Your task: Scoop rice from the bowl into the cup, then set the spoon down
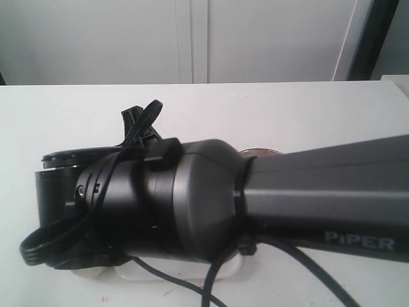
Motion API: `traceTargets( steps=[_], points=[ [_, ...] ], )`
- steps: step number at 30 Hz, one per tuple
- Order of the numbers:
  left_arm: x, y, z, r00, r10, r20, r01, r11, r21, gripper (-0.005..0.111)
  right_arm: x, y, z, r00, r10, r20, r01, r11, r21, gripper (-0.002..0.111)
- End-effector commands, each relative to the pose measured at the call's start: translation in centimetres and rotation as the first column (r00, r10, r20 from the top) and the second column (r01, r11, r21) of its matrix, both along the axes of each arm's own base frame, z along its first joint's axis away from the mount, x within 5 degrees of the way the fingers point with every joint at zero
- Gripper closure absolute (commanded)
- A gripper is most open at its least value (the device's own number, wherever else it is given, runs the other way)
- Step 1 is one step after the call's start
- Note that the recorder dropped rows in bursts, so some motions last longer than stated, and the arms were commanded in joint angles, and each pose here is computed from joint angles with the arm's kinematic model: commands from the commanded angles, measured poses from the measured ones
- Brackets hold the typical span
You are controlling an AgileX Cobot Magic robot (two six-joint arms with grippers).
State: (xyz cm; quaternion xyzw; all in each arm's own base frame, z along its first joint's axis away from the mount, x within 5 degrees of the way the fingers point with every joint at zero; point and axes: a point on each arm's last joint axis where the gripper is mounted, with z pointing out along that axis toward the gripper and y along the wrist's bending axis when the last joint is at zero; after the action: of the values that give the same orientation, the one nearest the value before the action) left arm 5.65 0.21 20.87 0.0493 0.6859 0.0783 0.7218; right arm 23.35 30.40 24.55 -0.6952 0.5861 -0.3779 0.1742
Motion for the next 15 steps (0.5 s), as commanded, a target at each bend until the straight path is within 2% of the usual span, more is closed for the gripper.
traceTargets(
  steps=[1, 15],
  points=[
    [-0.02, -0.02, 0.26, 1.0, -0.004, 0.012, 0.004, 1.0, -0.01, 0.092, -0.21, 0.25, 0.43, 0.999, 0.04, 0.018, -0.039, 0.999, -0.036, 0.108],
    [-0.02, -0.02, 0.26, 1.0, -0.004, 0.012, 0.004, 1.0, -0.01, 0.092, -0.01, 0.53, 1.38, 0.986, 0.111, 0.124, -0.095, 0.987, -0.128, 0.108]
  ],
)
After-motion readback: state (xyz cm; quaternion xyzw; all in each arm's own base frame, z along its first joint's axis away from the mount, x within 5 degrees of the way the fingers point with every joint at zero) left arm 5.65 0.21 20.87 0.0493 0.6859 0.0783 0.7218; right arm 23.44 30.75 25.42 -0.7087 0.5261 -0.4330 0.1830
